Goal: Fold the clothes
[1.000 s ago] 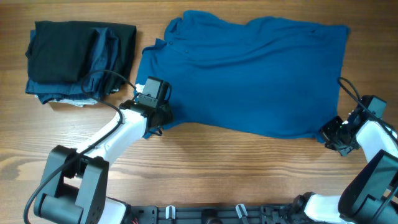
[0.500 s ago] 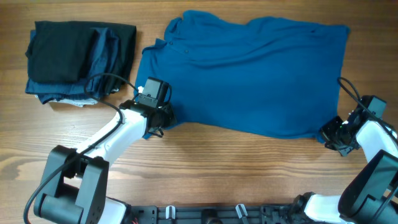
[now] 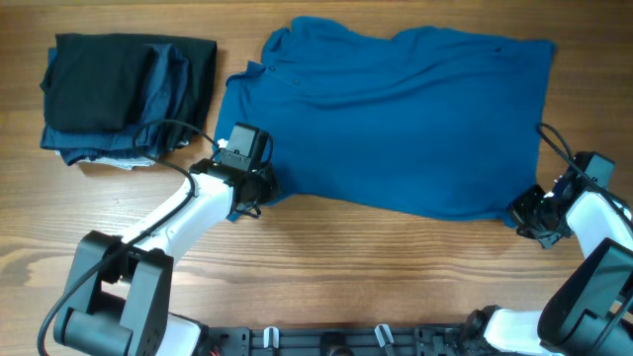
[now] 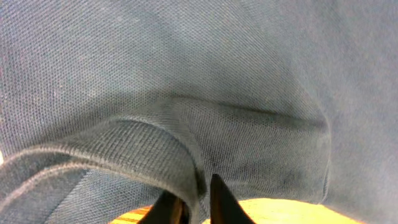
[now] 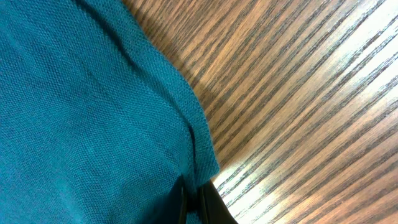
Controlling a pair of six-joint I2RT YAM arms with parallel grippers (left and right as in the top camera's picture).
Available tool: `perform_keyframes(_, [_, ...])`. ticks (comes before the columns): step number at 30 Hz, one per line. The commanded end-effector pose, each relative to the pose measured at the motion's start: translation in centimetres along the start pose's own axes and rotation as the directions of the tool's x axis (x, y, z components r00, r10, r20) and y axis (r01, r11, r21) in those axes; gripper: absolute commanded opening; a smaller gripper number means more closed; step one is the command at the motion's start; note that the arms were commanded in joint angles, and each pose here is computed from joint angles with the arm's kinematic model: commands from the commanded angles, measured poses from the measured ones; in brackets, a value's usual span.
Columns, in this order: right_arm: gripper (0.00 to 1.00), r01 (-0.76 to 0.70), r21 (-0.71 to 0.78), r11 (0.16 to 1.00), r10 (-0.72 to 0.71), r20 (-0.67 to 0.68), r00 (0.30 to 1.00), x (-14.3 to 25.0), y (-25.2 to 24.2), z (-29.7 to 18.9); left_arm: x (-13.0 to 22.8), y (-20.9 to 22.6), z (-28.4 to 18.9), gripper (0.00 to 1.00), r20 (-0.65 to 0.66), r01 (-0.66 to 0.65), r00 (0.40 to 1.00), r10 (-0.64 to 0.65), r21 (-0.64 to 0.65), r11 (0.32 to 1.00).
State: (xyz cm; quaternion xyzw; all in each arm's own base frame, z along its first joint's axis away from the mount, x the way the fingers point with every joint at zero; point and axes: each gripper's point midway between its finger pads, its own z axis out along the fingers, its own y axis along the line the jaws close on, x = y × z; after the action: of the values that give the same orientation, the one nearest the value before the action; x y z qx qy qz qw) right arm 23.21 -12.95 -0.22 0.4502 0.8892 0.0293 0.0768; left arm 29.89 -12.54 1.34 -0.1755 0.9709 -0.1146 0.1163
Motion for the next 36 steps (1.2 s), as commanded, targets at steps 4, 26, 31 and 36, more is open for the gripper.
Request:
perform_keyframes(4, [0.04,0.024,-0.012,1.000,-0.024,-0.017,1.000,0.1,0.5,0.2,0.0,-0.1,0.2,0.04,-0.010,0.013,1.000,-0.013,0.005,1.000])
perform_keyframes(26, [0.04,0.004,-0.058,0.998,-0.006,-0.034,0.999,-3.1,3.2,-5.9,-4.0,-4.6,-8.0,0.04,0.172,-0.024,0.985,-0.007,0.177,0.984])
perform_keyframes(31, [0.04,0.062,-0.154,0.986,-0.065,-0.014,0.998,-5.1,6.0,-11.3,-7.4,-7.6,-15.8,0.04,0.325,-0.074,0.945,-0.018,0.270,0.960])
perform_keyframes(36, [0.04,0.170,-0.194,0.966,-0.144,0.138,0.980,-8.1,8.2,-22.2,-11.3,-10.4,-25.0,0.04,0.508,-0.181,0.861,0.001,0.304,0.935])
